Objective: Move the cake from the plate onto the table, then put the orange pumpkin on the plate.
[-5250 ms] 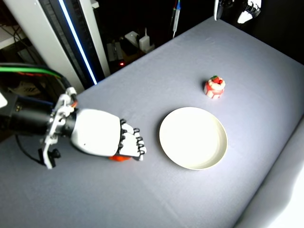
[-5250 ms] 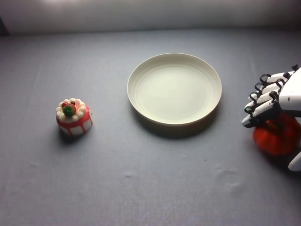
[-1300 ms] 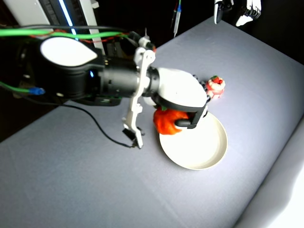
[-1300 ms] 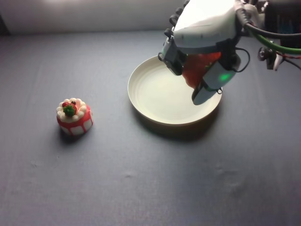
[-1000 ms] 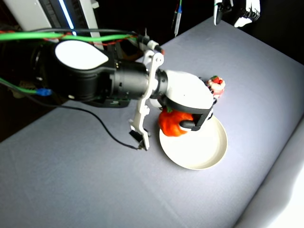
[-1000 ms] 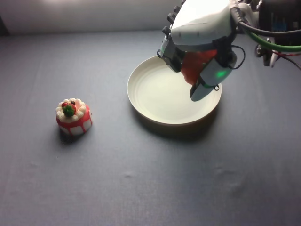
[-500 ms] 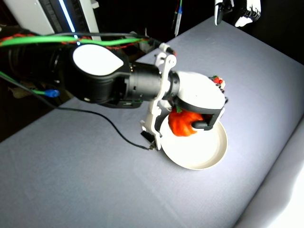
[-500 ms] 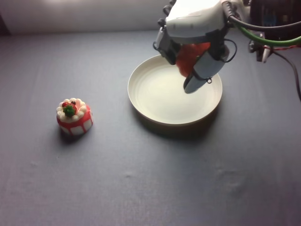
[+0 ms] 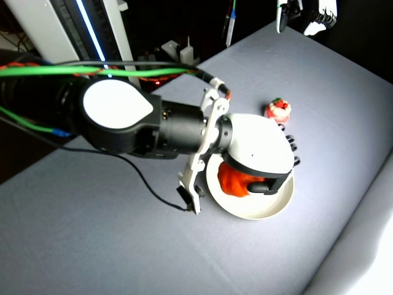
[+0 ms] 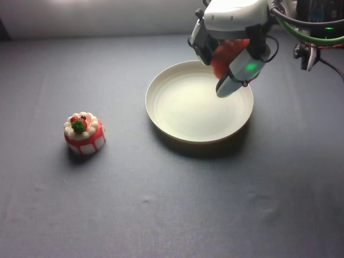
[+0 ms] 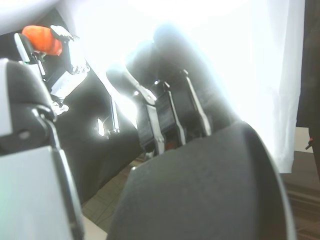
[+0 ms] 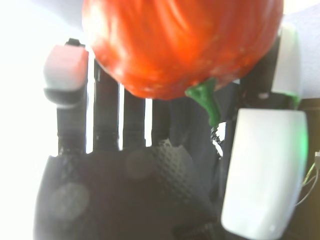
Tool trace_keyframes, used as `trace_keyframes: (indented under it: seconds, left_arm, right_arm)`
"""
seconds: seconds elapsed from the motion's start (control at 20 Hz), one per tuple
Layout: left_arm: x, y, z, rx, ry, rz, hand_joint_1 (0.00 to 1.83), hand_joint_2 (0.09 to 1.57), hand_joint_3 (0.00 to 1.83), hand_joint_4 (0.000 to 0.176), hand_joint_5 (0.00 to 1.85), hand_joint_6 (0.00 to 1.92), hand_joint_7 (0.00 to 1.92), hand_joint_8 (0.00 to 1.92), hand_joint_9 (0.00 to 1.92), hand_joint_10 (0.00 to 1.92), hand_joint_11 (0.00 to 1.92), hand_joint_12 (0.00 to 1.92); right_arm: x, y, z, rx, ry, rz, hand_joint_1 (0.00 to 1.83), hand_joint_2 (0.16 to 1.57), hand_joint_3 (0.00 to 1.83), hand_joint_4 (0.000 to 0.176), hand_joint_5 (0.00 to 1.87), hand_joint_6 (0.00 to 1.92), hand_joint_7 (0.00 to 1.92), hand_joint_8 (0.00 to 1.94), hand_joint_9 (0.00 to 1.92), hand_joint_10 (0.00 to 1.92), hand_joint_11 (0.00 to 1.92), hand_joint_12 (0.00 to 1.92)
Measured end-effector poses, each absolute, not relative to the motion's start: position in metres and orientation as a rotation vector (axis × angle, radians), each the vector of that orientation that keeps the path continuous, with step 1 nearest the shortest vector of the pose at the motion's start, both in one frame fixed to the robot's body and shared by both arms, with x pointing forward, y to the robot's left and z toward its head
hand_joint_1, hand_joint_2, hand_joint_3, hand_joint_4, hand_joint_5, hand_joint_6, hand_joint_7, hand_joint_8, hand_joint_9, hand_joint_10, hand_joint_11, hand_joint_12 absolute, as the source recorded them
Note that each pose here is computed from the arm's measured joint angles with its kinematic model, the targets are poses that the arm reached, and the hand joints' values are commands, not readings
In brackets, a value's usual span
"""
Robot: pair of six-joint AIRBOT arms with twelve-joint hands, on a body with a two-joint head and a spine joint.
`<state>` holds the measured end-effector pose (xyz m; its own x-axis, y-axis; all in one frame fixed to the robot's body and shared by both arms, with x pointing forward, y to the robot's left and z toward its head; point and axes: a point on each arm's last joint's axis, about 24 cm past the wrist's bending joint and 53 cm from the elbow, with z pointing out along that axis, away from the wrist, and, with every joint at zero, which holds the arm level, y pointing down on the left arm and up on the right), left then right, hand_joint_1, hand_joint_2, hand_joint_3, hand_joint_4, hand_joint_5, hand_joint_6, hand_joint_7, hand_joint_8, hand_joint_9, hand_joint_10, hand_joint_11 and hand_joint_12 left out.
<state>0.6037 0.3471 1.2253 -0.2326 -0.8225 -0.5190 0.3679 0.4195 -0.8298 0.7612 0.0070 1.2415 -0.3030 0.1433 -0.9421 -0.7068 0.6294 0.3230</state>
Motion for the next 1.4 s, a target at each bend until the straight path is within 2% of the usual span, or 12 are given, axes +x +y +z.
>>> trace_keyframes:
  seconds: [0.7,0.75,0.8,0.85,0.9,0.95,1.0,1.05,1.1,1.2,1.25,1.4]
  left_arm:
    - [0.603,0.347,1.222,-0.449,1.400,-1.177,0.95,0.96,0.00,0.000,0.64,0.64,0.55,1.03,0.51,1.46,0.55,1.68]
    - [0.603,0.347,1.220,-0.450,1.405,-1.177,0.95,0.96,0.00,0.000,0.65,0.63,0.55,1.04,0.51,1.45,0.53,1.69]
    - [0.603,0.346,1.220,-0.449,1.409,-1.179,0.96,0.96,0.00,0.000,0.65,0.62,0.54,1.04,0.51,1.45,0.54,1.70]
    - [0.603,0.346,1.220,-0.447,1.408,-1.180,0.96,0.96,0.00,0.000,0.65,0.62,0.54,1.04,0.51,1.45,0.54,1.70]
    - [0.603,0.346,1.220,-0.448,1.405,-1.179,0.96,0.96,0.00,0.000,0.66,0.62,0.55,1.01,0.52,1.42,0.55,1.67]
    - [0.603,0.347,1.220,-0.449,1.404,-1.178,0.96,0.95,0.00,0.000,0.66,0.61,0.55,0.97,0.52,1.38,0.53,1.63]
    - [0.603,0.347,1.220,-0.449,1.404,-1.178,0.96,0.95,0.00,0.000,0.66,0.61,0.55,0.97,0.52,1.38,0.53,1.63]
    - [0.603,0.346,1.220,-0.449,1.405,-1.178,0.96,0.95,0.00,0.000,0.67,0.59,0.56,0.96,0.51,1.38,0.53,1.64]
    - [0.603,0.346,1.220,-0.448,1.404,-1.179,0.96,0.94,0.00,0.000,0.69,0.56,0.57,0.96,0.52,1.36,0.52,1.61]
    - [0.603,0.347,1.220,-0.449,1.404,-1.178,0.97,0.94,0.00,0.000,0.69,0.56,0.57,0.96,0.53,1.36,0.53,1.62]
    - [0.603,0.347,1.220,-0.449,1.404,-1.178,0.97,0.94,0.00,0.005,0.70,0.52,0.58,0.92,0.54,1.33,0.54,1.59]
    - [0.603,0.346,1.220,-0.448,1.404,-1.179,0.97,0.94,0.00,0.000,0.71,0.52,0.59,0.93,0.53,1.34,0.53,1.61]
  right_arm:
    - [0.728,0.032,1.248,-0.579,1.640,0.976,1.57,1.08,0.00,0.000,0.90,1.92,1.11,1.94,1.21,1.92,1.32,1.92]
    - [0.727,0.032,1.248,-0.584,1.638,0.974,1.24,1.12,0.03,0.000,0.88,1.36,0.95,1.92,1.01,1.92,1.04,1.92]
    - [0.727,0.033,1.248,-0.590,1.635,0.969,1.22,1.10,0.12,0.000,0.86,1.17,0.92,1.47,0.82,1.79,0.72,1.92]
    - [0.727,0.033,1.248,-0.590,1.634,0.968,1.22,1.10,0.12,0.000,0.86,1.17,0.92,1.47,0.82,1.79,0.72,1.92]
    - [0.727,0.033,1.248,-0.590,1.634,0.968,1.23,1.09,0.11,0.000,0.86,1.10,0.96,1.29,0.76,1.65,0.57,1.87]
    - [0.728,0.032,1.248,-0.590,1.634,0.966,1.16,1.14,0.01,0.000,0.87,1.14,0.78,0.83,0.65,1.04,0.40,1.52]
    - [0.728,0.032,1.249,-0.589,1.634,0.967,1.16,1.14,0.01,0.000,0.87,1.14,0.78,0.83,0.65,1.04,0.40,1.52]
    - [0.728,0.032,1.249,-0.584,1.635,0.971,1.21,1.03,0.00,0.000,0.69,0.94,0.76,0.53,0.65,0.71,0.32,1.39]
    - [0.728,0.032,1.249,-0.579,1.635,0.975,1.18,1.00,0.00,0.004,0.66,0.42,0.74,0.10,0.60,0.23,0.10,1.26]
    - [0.728,0.031,1.250,-0.577,1.635,0.973,1.15,1.00,0.00,0.033,0.68,0.23,0.71,0.03,0.59,0.11,0.06,1.24]
    - [0.729,0.030,1.250,-0.574,1.636,0.973,1.10,0.98,0.00,0.097,0.66,0.06,0.59,0.00,0.50,0.01,0.00,1.19]
    - [0.729,0.030,1.250,-0.566,1.636,0.979,1.07,0.98,0.00,0.097,0.65,0.02,0.57,0.00,0.49,0.01,0.00,1.20]
